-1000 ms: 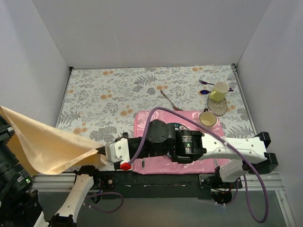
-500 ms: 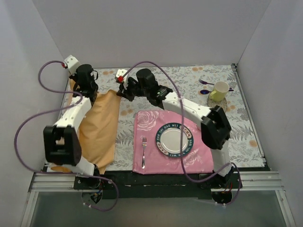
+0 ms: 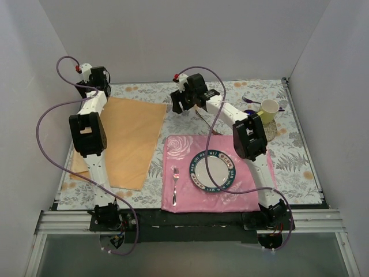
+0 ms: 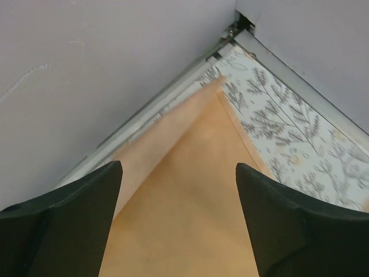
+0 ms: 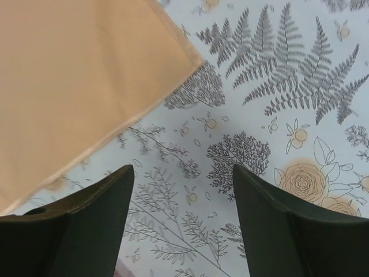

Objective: Fold the napkin, place the utensils inside, and roll it up
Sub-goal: Flatten the napkin out

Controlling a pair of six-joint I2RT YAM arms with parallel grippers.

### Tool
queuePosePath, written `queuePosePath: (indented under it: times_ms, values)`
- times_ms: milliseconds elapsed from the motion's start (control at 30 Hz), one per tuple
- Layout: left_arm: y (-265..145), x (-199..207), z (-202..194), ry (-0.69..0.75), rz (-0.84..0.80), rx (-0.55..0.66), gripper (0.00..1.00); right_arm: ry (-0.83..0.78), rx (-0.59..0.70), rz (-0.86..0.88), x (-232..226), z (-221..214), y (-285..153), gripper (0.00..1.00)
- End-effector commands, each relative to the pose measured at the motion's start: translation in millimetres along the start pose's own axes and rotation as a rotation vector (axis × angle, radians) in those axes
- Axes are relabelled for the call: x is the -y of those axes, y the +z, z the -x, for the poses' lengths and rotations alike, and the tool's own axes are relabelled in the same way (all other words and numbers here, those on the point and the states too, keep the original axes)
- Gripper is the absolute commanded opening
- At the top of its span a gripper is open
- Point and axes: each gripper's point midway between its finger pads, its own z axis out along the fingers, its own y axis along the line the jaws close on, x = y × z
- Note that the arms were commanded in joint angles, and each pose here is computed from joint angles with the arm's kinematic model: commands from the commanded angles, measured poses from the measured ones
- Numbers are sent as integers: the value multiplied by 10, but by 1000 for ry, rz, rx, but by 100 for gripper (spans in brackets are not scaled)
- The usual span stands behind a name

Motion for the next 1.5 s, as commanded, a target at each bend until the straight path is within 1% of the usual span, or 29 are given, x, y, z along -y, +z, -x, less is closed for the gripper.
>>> queuePosePath:
  times_ms: [0,33,67,100,133,167,200,233,267,300,333,367,400,433,467,533,567,667,833,967,1000,1100,1200,1233,1267,1367,1400,1433,1467]
  values:
    - [-788,134,316,-133,-177,-137,81,-27,173,124,-736,948,-550,75]
    - [-899,197,214,-150,-213,-178,81,-23,140,133,-824,872,-558,75]
    - [-1030,241,120,-134,-251,-210,75,-39,134,138,-894,850,-572,75]
    - [-1251,293,-143,-97,-284,-266,74,-48,116,149,-1037,763,-632,76]
    - [-1381,305,-255,-100,-301,-301,74,-53,145,143,-1069,812,-675,76]
    - [-1450,259,-393,-94,-309,-338,67,-27,156,147,-1120,831,-747,77]
    - [-1762,405,-467,-84,-377,-358,65,-9,181,156,-1183,913,-907,77]
    - [-1867,357,-827,-48,-390,-437,62,10,166,189,-1244,815,-927,77]
    - [-1967,350,-952,-41,-405,-472,56,19,166,204,-1283,814,-990,77]
    - [-2145,404,-1088,-8,-433,-494,53,24,177,220,-1353,863,-1119,76]
    - [-2253,303,-1292,43,-426,-522,51,38,148,234,-1379,727,-1133,76]
    - [-2326,265,-1373,67,-414,-517,48,36,170,246,-1426,790,-1277,76]
    - [-2476,270,-1516,121,-429,-513,43,34,176,254,-1438,778,-1342,76]
    - [-2568,229,-1639,153,-452,-517,40,44,145,258,-1441,601,-1340,76]
    - [-2661,221,-1736,187,-448,-511,38,25,187,259,-1478,705,-1501,77]
    - [-2741,122,-1922,218,-444,-545,34,19,172,260,-1472,554,-1556,77]
    - [-2766,98,-1977,203,-437,-561,33,7,196,258,-1482,589,-1667,77]
    - [-2783,56,-2127,201,-446,-584,30,25,195,238,-1408,451,-1757,77]
    - [-2840,280,-2396,173,-507,-675,28,39,199,229,-1365,361,-1820,77]
    - [-2856,580,-2676,149,-560,-782,27,32,204,197,-1287,337,-1896,78]
    - [-2862,755,-2581,124,-594,-775,27,33,196,183,-1252,302,-1893,78]
    - [-2787,1101,-2535,100,-630,-762,27,32,180,159,-1192,249,-1911,78]
    - [-2709,1289,-2532,99,-624,-767,28,30,175,155,-1175,207,-1891,78]
    - [-2701,1411,-2325,76,-637,-730,29,34,160,162,-1174,158,-1836,78]
    - [-2710,1427,-2233,69,-630,-712,31,36,154,168,-1171,149,-1801,78]
    - [-2776,1304,-1753,37,-603,-618,47,62,134,209,-1210,103,-1629,79]
    - [-2791,1195,-1687,45,-574,-607,57,77,127,249,-1275,93,-1586,79]
    - [-2830,1060,-1482,29,-550,-560,60,92,116,263,-1279,79,-1483,79]
    - [-2836,956,-1440,32,-529,-548,62,97,111,284,-1335,78,-1421,77]
